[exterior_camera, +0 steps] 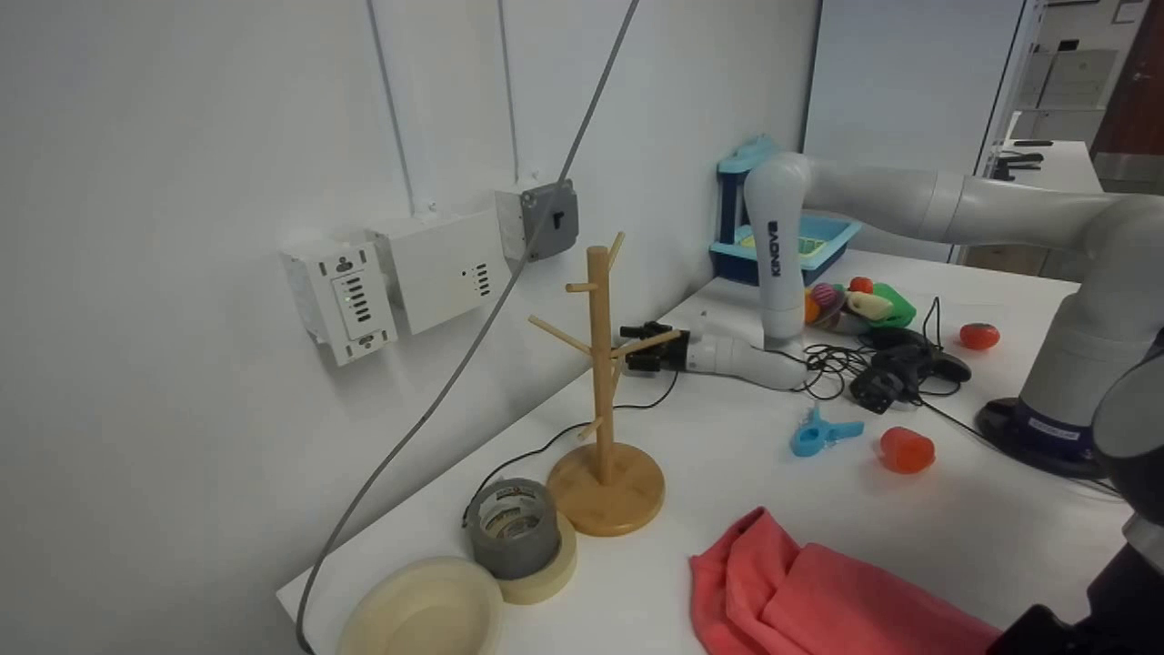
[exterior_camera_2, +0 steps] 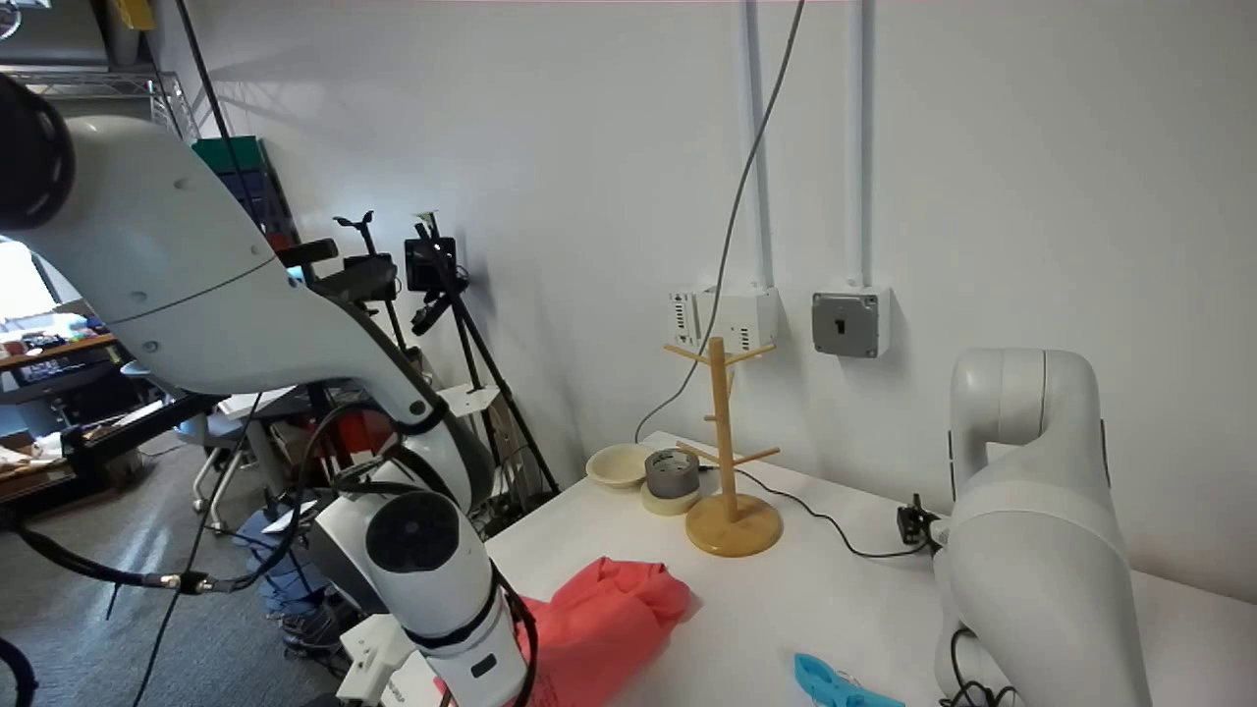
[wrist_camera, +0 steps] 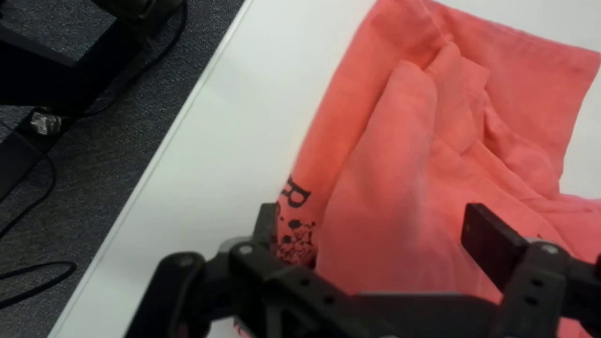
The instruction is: Fold the sweatshirt on the table then unfold it
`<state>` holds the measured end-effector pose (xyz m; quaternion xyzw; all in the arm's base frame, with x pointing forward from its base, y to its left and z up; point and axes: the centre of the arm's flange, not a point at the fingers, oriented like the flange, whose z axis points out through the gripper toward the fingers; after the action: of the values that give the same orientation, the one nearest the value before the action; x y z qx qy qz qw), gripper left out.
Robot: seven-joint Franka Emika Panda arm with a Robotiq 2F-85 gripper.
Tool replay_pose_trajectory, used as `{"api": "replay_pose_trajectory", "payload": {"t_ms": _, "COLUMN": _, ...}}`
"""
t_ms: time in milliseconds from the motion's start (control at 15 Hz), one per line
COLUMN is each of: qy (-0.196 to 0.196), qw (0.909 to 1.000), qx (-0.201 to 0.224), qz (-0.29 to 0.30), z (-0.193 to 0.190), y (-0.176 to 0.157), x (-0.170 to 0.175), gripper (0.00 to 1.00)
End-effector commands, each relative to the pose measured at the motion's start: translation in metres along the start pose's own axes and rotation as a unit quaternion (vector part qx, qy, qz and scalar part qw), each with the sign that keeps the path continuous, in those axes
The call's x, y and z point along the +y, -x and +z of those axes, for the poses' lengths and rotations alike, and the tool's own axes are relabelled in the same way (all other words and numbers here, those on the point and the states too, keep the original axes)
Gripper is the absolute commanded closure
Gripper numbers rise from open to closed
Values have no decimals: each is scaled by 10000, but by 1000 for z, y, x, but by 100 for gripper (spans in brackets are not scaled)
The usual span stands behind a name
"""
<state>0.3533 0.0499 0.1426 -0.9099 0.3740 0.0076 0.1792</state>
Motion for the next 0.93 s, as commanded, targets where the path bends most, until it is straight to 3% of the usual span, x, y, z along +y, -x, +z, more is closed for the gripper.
{"api": "replay_pose_trajectory", "payload": {"t_ms": 0, "qy": 37, "qw": 10000, "qx": 41, "qz": 72, "z": 24, "y": -6, "x": 3, "gripper": 0}}
{"api": "replay_pose_trajectory", "payload": {"t_ms": 267, "qy": 119, "qw": 9998, "qx": -27, "qz": 137, "z": 35, "y": -7, "x": 5, "gripper": 1}}
{"api": "replay_pose_trajectory", "payload": {"t_ms": 333, "qy": 133, "qw": 9998, "qx": -35, "qz": 145, "z": 38, "y": -8, "x": 6, "gripper": 19}}
{"api": "replay_pose_trajectory", "payload": {"t_ms": 467, "qy": 153, "qw": 9998, "qx": -42, "qz": 155, "z": 41, "y": -8, "x": 6, "gripper": 29}}
{"api": "replay_pose_trajectory", "payload": {"t_ms": 867, "qy": 175, "qw": 9998, "qx": -14, "qz": 119, "z": 39, "y": -8, "x": 1, "gripper": 74}}
